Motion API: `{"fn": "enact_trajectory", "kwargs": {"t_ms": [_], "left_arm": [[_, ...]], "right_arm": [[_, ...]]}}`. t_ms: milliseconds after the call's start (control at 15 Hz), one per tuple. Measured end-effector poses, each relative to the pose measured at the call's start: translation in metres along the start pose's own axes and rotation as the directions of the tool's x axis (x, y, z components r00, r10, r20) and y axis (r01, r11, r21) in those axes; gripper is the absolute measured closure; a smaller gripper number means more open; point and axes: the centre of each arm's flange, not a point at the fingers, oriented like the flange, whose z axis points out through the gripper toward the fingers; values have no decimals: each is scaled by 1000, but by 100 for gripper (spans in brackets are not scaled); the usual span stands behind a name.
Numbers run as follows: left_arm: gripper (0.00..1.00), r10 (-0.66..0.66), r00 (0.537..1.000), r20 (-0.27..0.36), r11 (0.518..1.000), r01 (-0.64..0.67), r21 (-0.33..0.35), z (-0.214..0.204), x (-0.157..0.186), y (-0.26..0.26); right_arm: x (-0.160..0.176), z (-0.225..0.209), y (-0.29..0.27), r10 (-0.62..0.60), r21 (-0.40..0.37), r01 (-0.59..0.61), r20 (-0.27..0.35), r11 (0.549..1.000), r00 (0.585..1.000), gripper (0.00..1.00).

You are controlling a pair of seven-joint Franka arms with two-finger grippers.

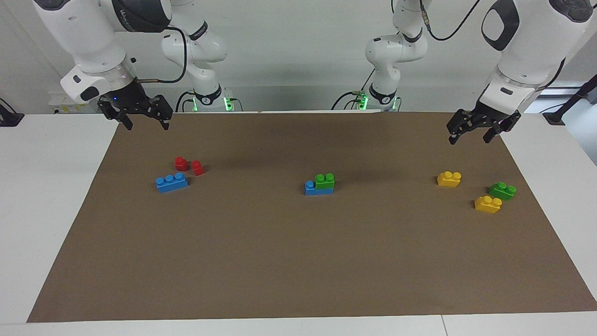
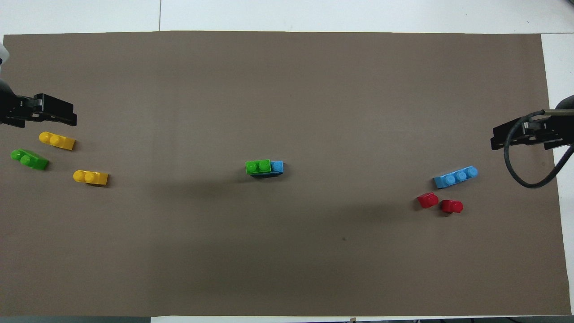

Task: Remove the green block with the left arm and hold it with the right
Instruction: 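Reach the left gripper and the right gripper toward the joined green-blue blocks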

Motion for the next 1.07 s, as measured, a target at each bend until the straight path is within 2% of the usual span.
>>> {"fn": "enact_trajectory", "kwargs": {"t_ms": [400, 533, 667, 733, 867, 1067], "left_arm": [[0, 1, 1000, -1, 1000, -1, 0, 0, 0, 0], [0, 1, 1000, -1, 1000, -1, 0, 0, 0, 0], [0, 2, 1000, -1, 1000, -2, 0, 0, 0, 0], [0, 3, 1000, -2, 1000, -3, 0, 0, 0, 1], [0, 5, 1000, -6, 1000, -5, 0, 0, 1, 2], [0, 14, 1000, -9, 1000, -14, -3, 0, 1, 8]], "right_arm": [[0, 2, -1, 17, 0, -17, 5, 1000, 1000, 0], [0, 5, -2, 79, -1, -79, 7, 997, 997, 0], [3, 9, -11, 215, 3, -215, -10, 977, 977, 0], [4, 13, -22, 299, 13, -299, -23, 954, 954, 0], [4, 22, -56, 473, 45, -472, -28, 880, 880, 0], [0, 38, -101, 686, 97, -686, 34, 721, 726, 0]]}}
